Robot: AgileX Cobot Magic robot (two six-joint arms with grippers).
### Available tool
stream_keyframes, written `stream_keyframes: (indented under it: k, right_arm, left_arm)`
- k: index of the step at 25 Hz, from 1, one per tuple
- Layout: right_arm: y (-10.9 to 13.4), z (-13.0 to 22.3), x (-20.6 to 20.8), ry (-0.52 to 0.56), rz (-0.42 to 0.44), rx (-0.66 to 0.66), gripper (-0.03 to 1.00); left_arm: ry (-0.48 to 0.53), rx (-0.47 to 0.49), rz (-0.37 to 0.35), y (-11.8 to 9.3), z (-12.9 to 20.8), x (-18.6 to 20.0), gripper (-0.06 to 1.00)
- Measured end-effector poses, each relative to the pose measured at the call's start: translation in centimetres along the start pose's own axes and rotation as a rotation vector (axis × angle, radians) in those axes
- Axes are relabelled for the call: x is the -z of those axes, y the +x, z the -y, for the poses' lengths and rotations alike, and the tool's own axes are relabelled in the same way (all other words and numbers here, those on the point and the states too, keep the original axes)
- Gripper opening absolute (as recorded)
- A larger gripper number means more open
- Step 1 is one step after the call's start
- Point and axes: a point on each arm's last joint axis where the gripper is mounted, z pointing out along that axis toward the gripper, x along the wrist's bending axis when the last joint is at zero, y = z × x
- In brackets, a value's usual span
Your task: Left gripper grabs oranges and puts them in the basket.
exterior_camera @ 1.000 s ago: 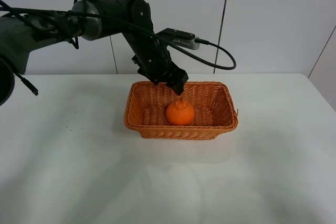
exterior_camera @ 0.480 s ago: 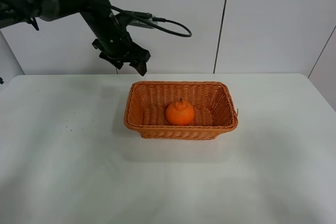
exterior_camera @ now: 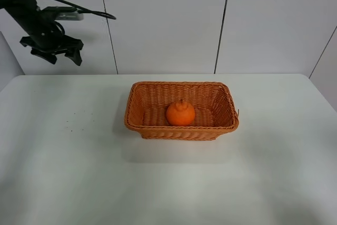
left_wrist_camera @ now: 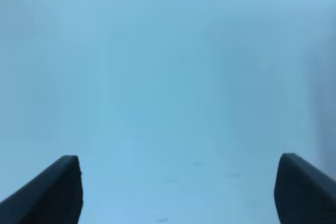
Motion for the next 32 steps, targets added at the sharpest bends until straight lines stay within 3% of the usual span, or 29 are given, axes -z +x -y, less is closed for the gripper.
stream_keyframes:
  k: [4,7,19,32]
  right_arm:
    - [0.0,0.0,0.0,0.000,0.000,0.000,0.69]
    - [0.0,0.0,0.0,0.000,0.000,0.000,0.69]
    - [0.0,0.0,0.0,0.000,0.000,0.000,0.69]
    - [0.0,0.0,0.0,0.000,0.000,0.000,0.69]
  left_arm:
    - [0.027,0.044,-0.031,2.7,0.7,0.1,0.85]
    - [0.038,0.054,-0.034,3.2,0.9,0.2,0.84]
    - [0.018,0.031,-0.037,2.2,4.5,5.6,0.82]
    - [-0.223,0.019,-0.086,-0.3,13.7,16.8,0.82]
